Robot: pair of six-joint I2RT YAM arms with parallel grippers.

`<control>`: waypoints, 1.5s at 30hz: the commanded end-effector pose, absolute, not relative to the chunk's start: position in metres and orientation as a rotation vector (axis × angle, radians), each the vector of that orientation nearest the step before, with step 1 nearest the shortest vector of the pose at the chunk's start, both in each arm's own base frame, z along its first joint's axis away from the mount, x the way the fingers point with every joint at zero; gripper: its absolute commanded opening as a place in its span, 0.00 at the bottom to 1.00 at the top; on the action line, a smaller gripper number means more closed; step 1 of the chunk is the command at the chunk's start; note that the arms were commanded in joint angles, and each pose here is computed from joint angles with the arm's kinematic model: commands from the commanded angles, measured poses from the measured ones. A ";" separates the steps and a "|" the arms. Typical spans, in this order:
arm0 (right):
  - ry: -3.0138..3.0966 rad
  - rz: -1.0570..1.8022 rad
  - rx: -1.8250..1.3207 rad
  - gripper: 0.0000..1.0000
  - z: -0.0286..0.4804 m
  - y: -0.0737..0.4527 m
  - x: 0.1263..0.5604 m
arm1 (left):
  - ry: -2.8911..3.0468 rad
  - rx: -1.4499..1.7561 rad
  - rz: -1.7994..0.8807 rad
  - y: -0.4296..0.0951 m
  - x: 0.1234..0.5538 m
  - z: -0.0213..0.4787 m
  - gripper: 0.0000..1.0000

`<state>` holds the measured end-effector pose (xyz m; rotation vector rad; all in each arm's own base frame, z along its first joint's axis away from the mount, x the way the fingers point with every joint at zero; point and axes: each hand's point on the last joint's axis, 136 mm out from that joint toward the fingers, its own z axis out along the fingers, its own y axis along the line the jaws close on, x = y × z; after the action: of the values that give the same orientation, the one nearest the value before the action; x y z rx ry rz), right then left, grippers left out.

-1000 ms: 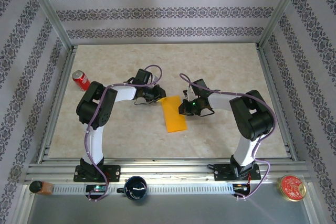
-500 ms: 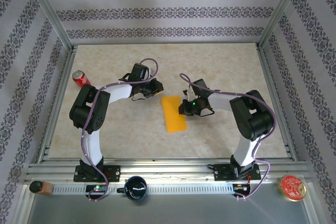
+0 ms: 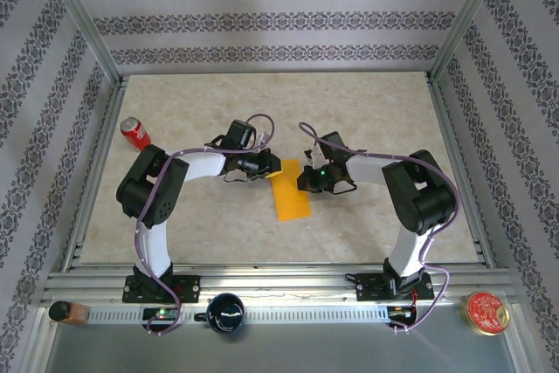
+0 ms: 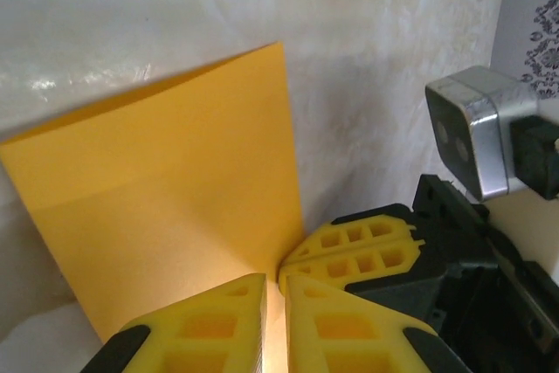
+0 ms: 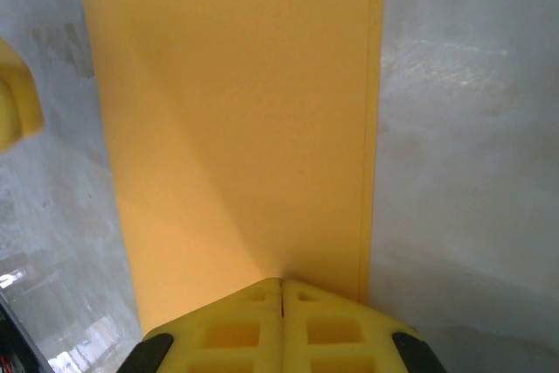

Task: Fold a paper plane with a square sheet of paper (pick it up from the middle)
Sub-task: First fold the square sheet of paper in half at the center of the table.

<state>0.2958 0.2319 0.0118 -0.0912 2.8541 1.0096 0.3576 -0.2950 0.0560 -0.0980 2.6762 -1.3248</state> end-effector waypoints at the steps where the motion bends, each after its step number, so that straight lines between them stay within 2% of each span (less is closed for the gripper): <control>1: 3.131 0.707 0.040 0.00 -0.043 0.185 0.249 | 2.694 -0.028 -1.347 -0.299 0.350 0.042 0.14; 12: 3.129 0.707 0.038 0.00 -0.043 0.185 0.249 | 2.785 -0.156 -1.089 -0.271 0.359 0.004 0.14; 23: 3.134 0.705 0.036 0.00 -0.044 0.185 0.248 | 2.701 -0.345 -1.146 -0.256 0.392 0.015 0.14; 33: 3.135 0.703 0.032 0.00 -0.044 0.185 0.248 | 2.718 -0.453 -1.054 -0.243 0.410 0.014 0.14; 39: 3.132 0.701 0.034 0.00 -0.044 0.185 0.249 | 2.731 -0.456 -1.015 -0.238 0.415 0.016 0.14; 45: 3.132 0.695 0.036 0.00 -0.044 0.185 0.249 | 2.689 -0.395 -0.988 -0.235 0.413 0.045 0.15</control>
<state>0.2958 0.2320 0.0119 -0.0920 2.8540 1.0106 0.4129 -0.2446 0.0245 -0.4215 2.7056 -1.0422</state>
